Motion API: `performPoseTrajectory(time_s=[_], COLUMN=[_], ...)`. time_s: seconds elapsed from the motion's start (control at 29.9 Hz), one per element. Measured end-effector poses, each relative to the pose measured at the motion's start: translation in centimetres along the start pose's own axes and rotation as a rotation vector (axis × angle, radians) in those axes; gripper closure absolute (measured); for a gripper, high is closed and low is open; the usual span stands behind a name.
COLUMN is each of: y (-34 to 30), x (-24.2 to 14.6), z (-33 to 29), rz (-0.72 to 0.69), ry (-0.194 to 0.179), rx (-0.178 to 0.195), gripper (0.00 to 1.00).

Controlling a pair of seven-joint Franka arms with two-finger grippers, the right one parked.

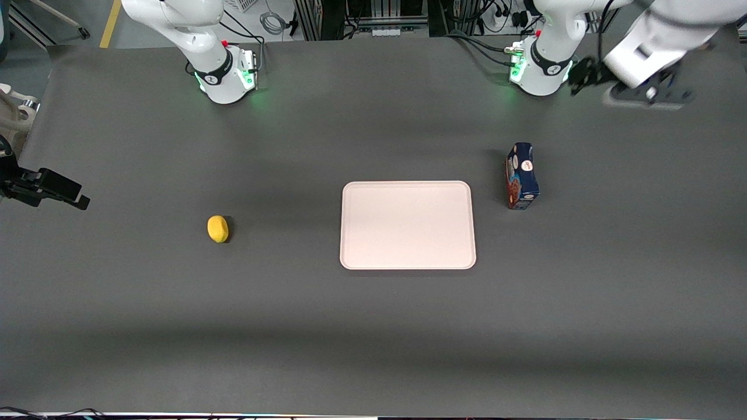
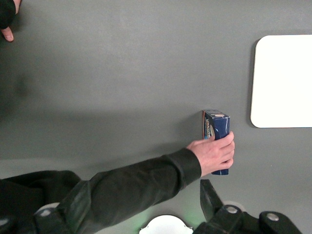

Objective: Place cookie box on tray

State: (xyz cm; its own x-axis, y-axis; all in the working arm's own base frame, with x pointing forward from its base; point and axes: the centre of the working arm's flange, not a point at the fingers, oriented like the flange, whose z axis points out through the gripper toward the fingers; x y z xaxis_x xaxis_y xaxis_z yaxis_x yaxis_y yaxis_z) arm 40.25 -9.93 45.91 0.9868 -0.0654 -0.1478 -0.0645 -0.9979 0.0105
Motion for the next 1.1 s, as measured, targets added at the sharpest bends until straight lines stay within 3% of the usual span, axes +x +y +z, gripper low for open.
performPoseTrajectory(time_s=[0.3,0.64,1.1], y=[2.0,1.9,2.6], x=[1.0,2.8,3.1], z=[7.5,13.7,18.9], rz=[-0.025,-0.027,-0.017], ry=[0.034,0.08,0.107], rx=[0.017,-0.013,-0.036], gripper=[0.0,0.0,0.0])
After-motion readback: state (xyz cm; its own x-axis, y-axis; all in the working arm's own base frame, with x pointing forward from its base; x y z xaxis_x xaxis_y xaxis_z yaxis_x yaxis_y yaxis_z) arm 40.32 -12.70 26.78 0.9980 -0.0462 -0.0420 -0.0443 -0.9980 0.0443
